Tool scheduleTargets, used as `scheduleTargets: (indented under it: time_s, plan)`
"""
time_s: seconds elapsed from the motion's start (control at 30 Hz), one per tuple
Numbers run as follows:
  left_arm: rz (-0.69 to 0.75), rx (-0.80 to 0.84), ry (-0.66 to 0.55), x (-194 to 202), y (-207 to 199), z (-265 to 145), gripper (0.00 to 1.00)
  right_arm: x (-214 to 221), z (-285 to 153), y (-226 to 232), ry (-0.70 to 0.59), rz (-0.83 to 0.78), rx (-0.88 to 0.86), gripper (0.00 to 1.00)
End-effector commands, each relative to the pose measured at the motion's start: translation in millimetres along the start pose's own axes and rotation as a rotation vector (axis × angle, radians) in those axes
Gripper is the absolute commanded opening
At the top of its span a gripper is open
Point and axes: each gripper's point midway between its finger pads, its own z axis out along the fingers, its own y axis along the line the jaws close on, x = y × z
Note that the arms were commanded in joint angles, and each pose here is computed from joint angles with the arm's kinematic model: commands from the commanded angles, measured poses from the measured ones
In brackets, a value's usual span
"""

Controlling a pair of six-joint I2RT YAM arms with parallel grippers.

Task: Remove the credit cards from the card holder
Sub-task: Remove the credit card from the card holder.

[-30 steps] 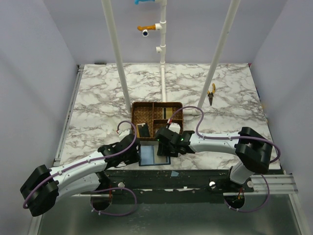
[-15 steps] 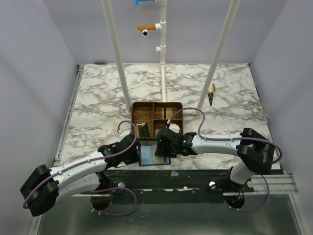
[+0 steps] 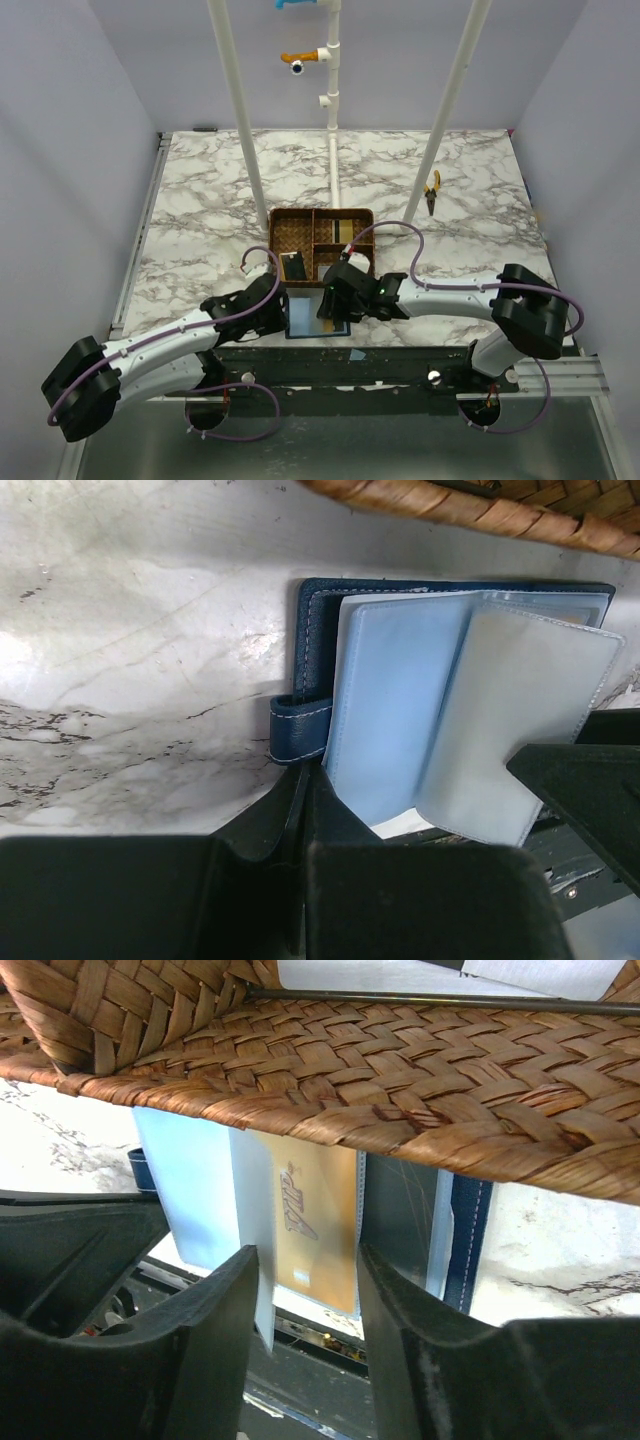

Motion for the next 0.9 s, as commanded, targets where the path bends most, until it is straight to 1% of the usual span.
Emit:
scheduleTargets:
  time_s: [0.0,0.2,0.4,0.6,0.87]
  plan:
    - [0.023,-0.044,0.055,16,18,1,0.00,-5,-8,15,-0.020,0.010,-0.060,0.51]
    - [0.023,-0.015,0.042,12,13,-11,0.00,-4,-6,18,-0.013,0.009,-0.065,0.55]
    - [0.041,0.029,0.036,7,3,-25,0.00,-4,-6,22,-0.016,0.014,-0.083,0.67]
    - [0.048,0.062,0.029,2,-7,-34,0.00,-1,-1,23,0.000,0.015,-0.089,0.72]
    - [0.080,0.151,0.015,-9,-35,-53,0.00,-1,1,29,0.009,-0.001,-0.095,0.81]
